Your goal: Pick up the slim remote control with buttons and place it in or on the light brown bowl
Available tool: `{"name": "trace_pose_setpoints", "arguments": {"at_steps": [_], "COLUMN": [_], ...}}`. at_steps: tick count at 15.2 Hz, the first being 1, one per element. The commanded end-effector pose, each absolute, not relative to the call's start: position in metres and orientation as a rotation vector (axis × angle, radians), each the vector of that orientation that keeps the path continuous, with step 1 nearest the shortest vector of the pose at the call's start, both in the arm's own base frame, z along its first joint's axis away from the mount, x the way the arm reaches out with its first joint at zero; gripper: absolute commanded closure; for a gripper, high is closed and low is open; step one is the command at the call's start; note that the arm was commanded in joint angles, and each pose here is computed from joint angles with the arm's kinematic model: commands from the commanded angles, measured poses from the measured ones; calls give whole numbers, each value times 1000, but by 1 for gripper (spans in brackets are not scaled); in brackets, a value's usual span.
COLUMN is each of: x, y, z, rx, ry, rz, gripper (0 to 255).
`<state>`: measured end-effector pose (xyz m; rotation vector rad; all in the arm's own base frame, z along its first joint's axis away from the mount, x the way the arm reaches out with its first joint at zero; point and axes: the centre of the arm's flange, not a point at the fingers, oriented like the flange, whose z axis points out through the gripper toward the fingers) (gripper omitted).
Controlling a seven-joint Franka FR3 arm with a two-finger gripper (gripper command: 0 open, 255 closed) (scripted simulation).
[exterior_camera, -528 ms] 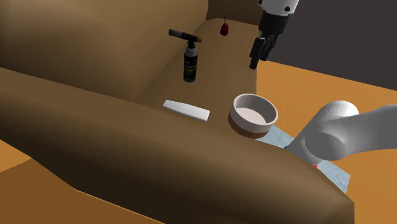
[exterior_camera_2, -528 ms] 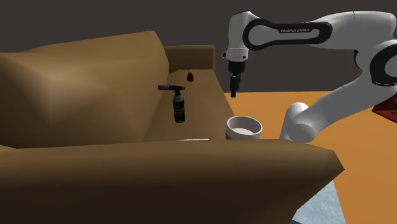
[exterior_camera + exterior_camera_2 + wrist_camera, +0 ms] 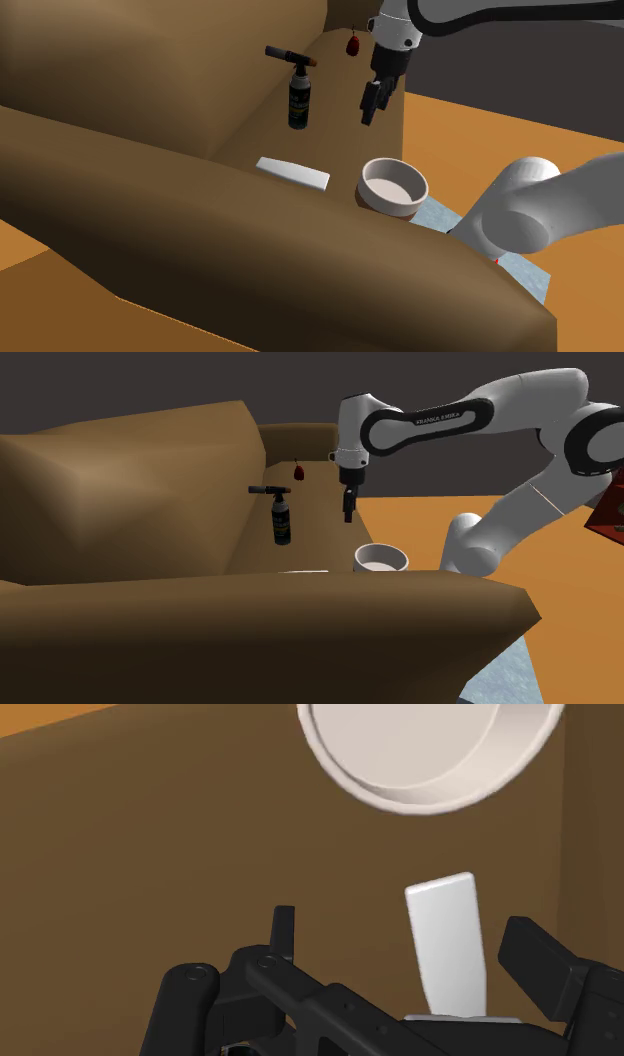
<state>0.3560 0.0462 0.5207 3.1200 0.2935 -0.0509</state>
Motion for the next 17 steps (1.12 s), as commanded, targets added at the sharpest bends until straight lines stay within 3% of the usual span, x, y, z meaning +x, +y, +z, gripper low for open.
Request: {"name": "trace_pose_setpoints", "arguments": {"at_steps": [1, 17], "x": [369, 462], "y": [63, 195], "z": [504, 372], "rx": [3113, 3018], "ry": [347, 759], "rz": [-39, 29], "gripper": [0, 0]}}
